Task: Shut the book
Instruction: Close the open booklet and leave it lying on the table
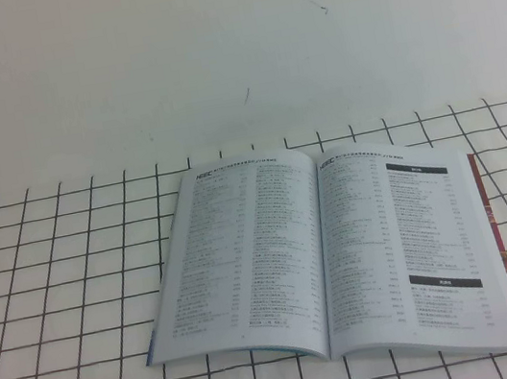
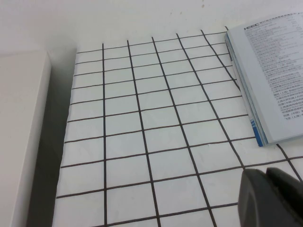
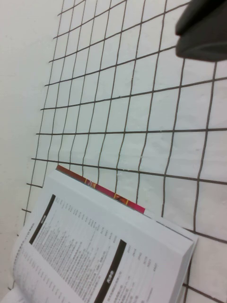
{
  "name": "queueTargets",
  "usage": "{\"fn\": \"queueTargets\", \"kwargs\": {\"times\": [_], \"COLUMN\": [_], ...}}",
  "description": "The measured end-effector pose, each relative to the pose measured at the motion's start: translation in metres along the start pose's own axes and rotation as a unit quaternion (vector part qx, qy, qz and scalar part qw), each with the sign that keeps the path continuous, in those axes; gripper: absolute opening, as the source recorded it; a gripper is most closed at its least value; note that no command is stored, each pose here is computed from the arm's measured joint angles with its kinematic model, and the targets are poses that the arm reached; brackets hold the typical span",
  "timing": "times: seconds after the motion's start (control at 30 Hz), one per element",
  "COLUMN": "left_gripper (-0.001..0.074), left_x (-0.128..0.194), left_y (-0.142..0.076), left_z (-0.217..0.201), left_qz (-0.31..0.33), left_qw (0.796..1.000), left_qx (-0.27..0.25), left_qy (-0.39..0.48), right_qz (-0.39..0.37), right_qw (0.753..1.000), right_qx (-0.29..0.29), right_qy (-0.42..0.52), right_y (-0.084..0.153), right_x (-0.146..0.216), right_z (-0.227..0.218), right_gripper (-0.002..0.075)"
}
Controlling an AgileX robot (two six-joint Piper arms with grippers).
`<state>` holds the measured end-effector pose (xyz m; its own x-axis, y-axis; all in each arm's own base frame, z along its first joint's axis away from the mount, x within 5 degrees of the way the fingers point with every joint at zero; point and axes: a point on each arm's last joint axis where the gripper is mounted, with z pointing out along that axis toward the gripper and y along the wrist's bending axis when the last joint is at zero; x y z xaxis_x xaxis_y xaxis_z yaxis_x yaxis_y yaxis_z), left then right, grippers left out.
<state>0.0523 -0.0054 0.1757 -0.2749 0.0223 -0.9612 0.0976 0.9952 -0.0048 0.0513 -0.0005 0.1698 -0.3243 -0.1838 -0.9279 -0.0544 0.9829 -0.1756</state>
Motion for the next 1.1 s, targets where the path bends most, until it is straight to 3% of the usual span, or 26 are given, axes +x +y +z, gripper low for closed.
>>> {"fn": "queueTargets", "kwargs": {"times": [1.1], "left_gripper": [-0.0004], "left_x": [0.0], "left_y": [0.0], "left_z": [0.0], "left_qz": [0.0], "left_qw": [1.0], "left_qx": [0.0], "left_qy": [0.0], "right_qz": [0.005], "right_qw": [1.0], "right_qx": [0.0], "right_qy": [0.0], "right_y": [0.0001], "right_x": [0.0], "right_z": [0.0], "right_gripper": [-0.0003]}}
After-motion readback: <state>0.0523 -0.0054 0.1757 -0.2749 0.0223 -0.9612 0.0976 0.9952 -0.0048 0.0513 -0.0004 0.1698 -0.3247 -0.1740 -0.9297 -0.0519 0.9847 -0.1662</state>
